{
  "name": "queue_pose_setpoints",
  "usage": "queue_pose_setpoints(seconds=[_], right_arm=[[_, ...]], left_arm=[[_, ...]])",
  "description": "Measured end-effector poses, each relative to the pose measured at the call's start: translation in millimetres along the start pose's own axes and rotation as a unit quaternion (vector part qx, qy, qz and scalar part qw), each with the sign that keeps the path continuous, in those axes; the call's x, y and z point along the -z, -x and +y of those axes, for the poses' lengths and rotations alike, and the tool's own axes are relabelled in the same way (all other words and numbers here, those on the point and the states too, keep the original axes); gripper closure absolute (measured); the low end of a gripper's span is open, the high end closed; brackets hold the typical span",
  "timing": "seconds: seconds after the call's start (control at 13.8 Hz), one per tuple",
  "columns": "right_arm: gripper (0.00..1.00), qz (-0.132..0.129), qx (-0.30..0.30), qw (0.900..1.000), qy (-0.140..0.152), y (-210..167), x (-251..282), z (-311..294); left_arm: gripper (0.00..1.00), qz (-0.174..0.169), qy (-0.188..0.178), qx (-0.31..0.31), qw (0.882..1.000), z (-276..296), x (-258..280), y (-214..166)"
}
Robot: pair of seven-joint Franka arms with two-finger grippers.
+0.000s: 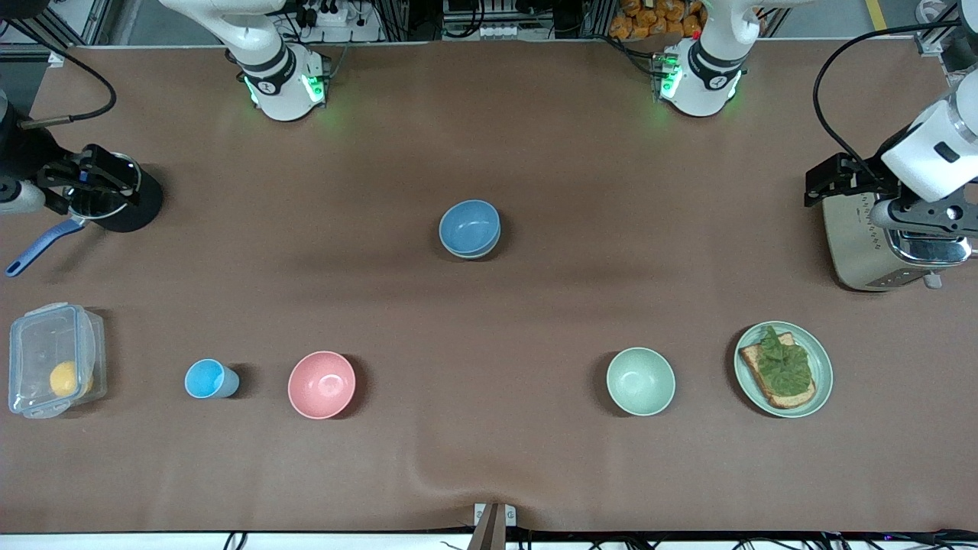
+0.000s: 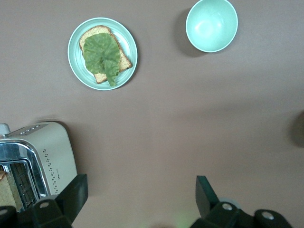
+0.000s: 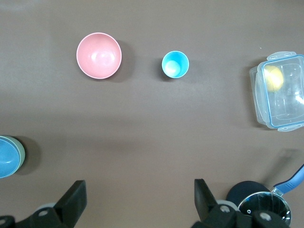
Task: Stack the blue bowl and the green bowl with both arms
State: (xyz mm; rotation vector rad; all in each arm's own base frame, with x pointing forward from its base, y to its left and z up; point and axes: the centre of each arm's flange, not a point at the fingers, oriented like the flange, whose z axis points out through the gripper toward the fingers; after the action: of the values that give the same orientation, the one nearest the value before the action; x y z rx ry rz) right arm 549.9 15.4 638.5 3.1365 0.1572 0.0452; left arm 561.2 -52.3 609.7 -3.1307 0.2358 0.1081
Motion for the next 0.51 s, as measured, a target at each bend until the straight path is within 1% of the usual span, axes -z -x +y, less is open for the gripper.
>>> queue_pose_setpoints(seconds=[0.15,0.29,0.51], right_arm=[[0.0,0.0,-0.001,1.0,0.0,0.1,0.0,1.4],[0.0,-0.003,-0.003,1.0,0.001,0.9,-0.5,3.8],[0.0,-0.006,-0.007,1.0,0.001,2.0,-1.0,8.7]], left_arm=[[0.0,0.0,0.0,0.015,1.0,-3.3,0.1,0.2],[0.0,0.0,0.0,0.049,0.999,0.3,0.2,0.1],[0.0,0.002,0.0,0.053,0.999,1.1,2.0,1.1]])
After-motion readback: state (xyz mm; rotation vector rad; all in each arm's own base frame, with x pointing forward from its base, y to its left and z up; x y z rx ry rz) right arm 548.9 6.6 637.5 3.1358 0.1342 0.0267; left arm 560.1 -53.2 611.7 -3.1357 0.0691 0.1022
